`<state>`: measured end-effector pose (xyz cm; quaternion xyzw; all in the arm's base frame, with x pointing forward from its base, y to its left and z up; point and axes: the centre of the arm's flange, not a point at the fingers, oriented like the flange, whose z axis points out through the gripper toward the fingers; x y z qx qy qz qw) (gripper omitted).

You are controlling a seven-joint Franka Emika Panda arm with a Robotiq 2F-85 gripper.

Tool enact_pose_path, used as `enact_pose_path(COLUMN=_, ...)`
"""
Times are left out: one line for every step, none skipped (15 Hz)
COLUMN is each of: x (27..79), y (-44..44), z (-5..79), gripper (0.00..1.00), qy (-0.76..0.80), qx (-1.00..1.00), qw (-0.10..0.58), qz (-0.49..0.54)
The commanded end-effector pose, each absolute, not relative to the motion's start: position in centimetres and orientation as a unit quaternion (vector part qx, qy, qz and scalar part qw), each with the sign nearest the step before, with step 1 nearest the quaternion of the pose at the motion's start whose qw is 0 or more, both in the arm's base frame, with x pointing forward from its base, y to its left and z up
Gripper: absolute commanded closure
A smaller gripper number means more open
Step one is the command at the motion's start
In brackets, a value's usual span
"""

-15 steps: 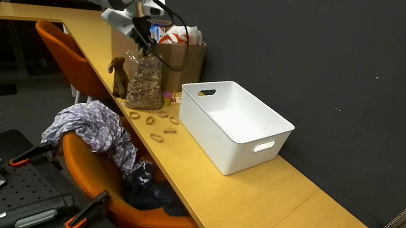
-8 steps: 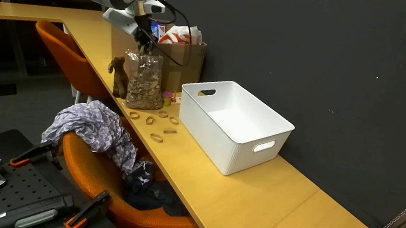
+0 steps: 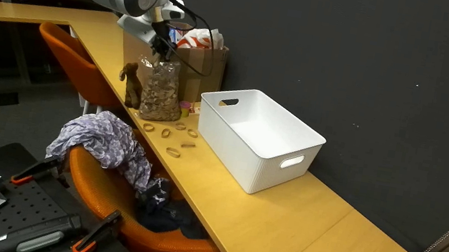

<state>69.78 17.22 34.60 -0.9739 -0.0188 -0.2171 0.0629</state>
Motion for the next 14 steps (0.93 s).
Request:
enact_pose_path(x=70.4, y=17.4, z=35.0, gripper=0.35, qy=-0.029, qx=-0.971, qw=0.062, qz=-0.229)
enact_pose_path(x=70.3, y=17.4, z=35.0, gripper=0.27, qy=-0.028, qx=-0.971, qw=0.062, qz=-0.23)
enact_pose_path(x=70.0, y=17.3, z=35.1, gripper=0.2, qy=-0.026, qx=-0.971, qw=0.061, qz=-0.23)
enact_pose_path(x=69.9, y=17.1, z=35.3, gripper=0.14, qy=-0.026, qx=-0.971, qw=0.059, qz=-0.231)
enact_pose_path(x=69.6, y=17.0, z=35.4, gripper=0.05, qy=-0.025, qx=-0.971, qw=0.058, qz=-0.232)
enact_pose_path(x=69.4, y=16.7, z=35.7, gripper=0.01, qy=-0.023, qx=-0.97, qw=0.056, qz=-0.235)
enact_pose_path(x=69.2, y=16.4, z=36.0, gripper=0.0, qy=-0.021, qx=-0.969, qw=0.055, qz=-0.238)
enact_pose_path(x=68.9, y=16.1, z=36.4, gripper=0.0, qy=-0.013, qx=-0.969, qw=0.053, qz=-0.24)
enact_pose_path(x=68.1, y=15.6, z=37.1, gripper=0.0, qy=-0.004, qx=-0.97, qw=0.049, qz=-0.238)
enact_pose_path(x=67.2, y=15.0, z=37.8, gripper=0.0, qy=0.008, qx=-0.97, qw=0.04, qz=-0.239)
enact_pose_path(x=66.1, y=14.3, z=38.5, gripper=0.0, qy=0.024, qx=-0.971, qw=0.034, qz=-0.234)
enact_pose_path(x=65.2, y=13.5, z=39.0, gripper=0.0, qy=0.038, qx=-0.972, qw=0.032, qz=-0.231)
enact_pose_path(x=64.1, y=12.3, z=39.4, gripper=0.0, qy=0.058, qx=-0.972, qw=0.032, qz=-0.226)
enact_pose_path(x=63.4, y=11.2, z=39.4, gripper=0.0, qy=0.077, qx=-0.972, qw=0.033, qz=-0.22)
